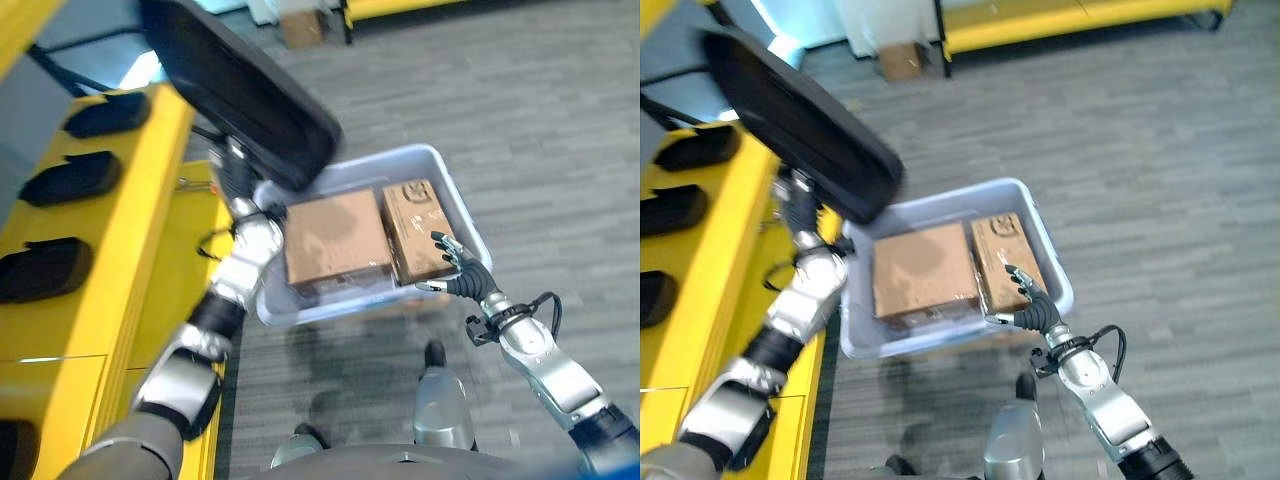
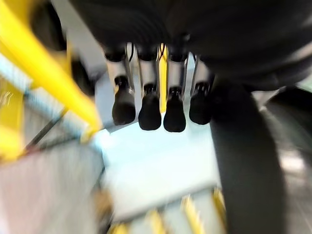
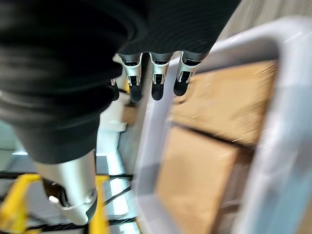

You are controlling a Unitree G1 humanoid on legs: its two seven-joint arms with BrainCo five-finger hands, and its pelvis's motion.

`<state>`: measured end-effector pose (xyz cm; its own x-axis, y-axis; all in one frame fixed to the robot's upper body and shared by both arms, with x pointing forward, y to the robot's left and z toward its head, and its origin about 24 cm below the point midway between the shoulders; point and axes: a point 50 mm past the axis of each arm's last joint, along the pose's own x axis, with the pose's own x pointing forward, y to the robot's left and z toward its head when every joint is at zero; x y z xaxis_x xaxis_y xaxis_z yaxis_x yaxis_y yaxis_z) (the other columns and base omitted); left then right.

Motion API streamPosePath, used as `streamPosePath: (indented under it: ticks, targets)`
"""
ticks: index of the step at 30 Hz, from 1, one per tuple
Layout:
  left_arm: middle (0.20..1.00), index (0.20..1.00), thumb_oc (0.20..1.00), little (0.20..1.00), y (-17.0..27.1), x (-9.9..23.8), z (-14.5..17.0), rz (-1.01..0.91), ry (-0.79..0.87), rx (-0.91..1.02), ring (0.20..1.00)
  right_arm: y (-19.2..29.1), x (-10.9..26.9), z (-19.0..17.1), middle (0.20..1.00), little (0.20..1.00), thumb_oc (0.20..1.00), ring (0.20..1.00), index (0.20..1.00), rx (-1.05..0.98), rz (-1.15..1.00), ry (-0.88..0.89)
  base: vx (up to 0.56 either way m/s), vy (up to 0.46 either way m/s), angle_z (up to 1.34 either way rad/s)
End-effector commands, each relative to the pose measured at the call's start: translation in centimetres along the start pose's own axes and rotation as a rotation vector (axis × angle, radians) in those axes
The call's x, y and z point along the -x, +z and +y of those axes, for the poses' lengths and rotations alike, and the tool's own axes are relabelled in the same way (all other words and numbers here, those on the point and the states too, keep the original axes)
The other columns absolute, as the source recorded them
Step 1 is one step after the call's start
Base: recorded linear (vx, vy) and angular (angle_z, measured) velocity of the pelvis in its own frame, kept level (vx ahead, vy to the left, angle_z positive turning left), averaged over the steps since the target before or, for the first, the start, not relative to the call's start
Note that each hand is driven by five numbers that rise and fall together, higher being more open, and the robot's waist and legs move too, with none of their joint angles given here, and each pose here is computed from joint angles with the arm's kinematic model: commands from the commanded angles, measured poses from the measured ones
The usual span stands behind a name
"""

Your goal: Move parts from the plastic box to the shelf.

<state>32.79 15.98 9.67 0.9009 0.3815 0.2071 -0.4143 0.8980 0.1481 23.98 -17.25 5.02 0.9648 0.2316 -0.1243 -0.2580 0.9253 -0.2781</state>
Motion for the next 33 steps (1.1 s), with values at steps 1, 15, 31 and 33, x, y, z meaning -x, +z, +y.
streamPosePath:
  ticks: [1,15,31,33]
  targets:
    - [0.2,0.2,0.2,0.2,0.7,0.1,1.1,-0.058,-0.12,-0.067,0.2,2.3,-0.2,1.0,1.0,1.0,1.0,1.0,1.0,-0.144,-0.105,-0.014,0.0,0.169,0.23]
    - [0.2,0.2,0.2,0.2,-5.3,7.8,5.5,0.133,-0.514,-0.238,0.2,4.0,-0.9,1.0,1.0,1.0,1.0,1.0,1.0,-0.195,-0.229,-0.055,-0.01,0.158,0.36]
    - [0.2,0.2,0.2,0.2,-5.5,7.6,7.4,0.077,-0.582,-0.335,0.2,3.9,-0.5,0.5,1.0,1.0,1.0,1.0,1.0,-0.224,-0.251,-0.157,-0.04,0.176,0.17]
    - [0.2,0.2,0.2,0.2,-5.7,7.9,7.1,0.089,-0.599,-0.328,0.2,3.0,0.2,-0.3,1.0,1.0,1.0,1.0,1.0,-0.238,-0.229,-0.161,-0.06,-0.107,0.73]
